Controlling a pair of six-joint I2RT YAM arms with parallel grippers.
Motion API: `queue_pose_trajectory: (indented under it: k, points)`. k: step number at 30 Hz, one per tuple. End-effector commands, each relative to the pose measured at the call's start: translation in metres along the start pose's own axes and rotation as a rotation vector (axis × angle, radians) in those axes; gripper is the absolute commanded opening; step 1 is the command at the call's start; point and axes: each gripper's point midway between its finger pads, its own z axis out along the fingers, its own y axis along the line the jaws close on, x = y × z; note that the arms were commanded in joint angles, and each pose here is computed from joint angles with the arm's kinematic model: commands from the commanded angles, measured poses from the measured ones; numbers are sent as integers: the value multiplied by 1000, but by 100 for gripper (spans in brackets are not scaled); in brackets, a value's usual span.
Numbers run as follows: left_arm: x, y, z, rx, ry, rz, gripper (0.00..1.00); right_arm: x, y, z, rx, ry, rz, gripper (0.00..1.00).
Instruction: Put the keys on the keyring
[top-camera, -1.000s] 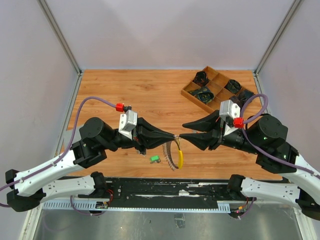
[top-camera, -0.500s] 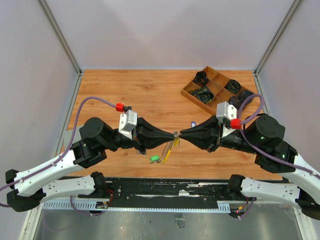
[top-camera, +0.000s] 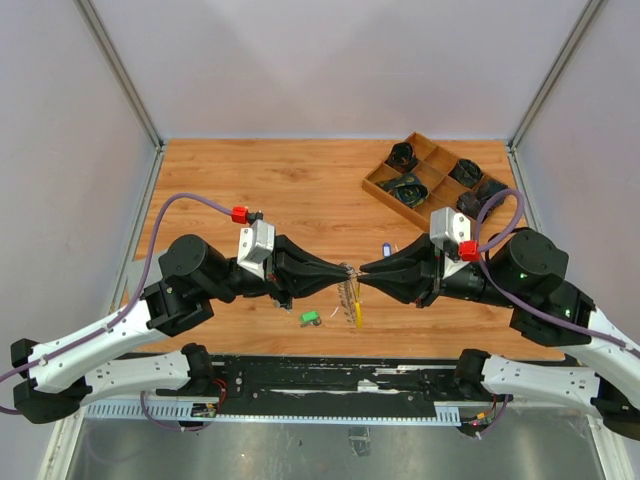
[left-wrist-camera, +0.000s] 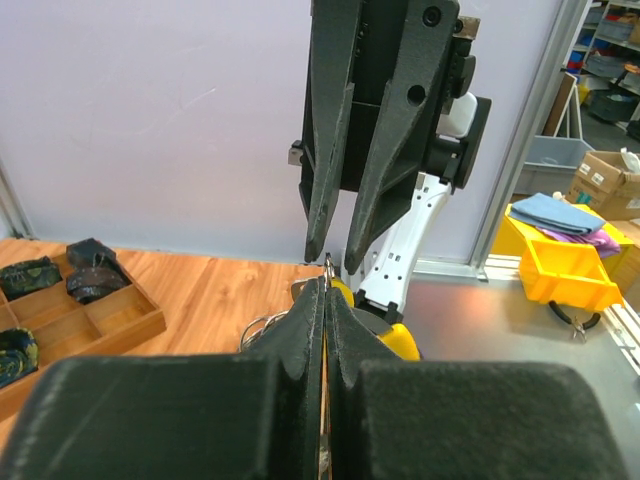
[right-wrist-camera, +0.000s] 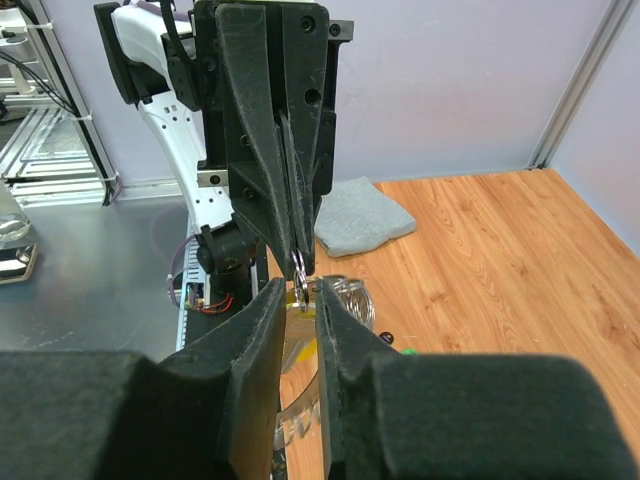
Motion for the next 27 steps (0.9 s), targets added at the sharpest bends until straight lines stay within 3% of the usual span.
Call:
queue_pose_trajectory:
  k: [1,8,27]
  points:
    - [-17,-3,2,10,-55,22,1,-1,7,0,-36,0,-11,19]
    - [-18,-3,1,9,-55,25,0,-2,7,-1,-36,1,-15,1]
    - [-23,-2,-1,-6,-67,39,0,12,1,-5,-3,65,-21,1]
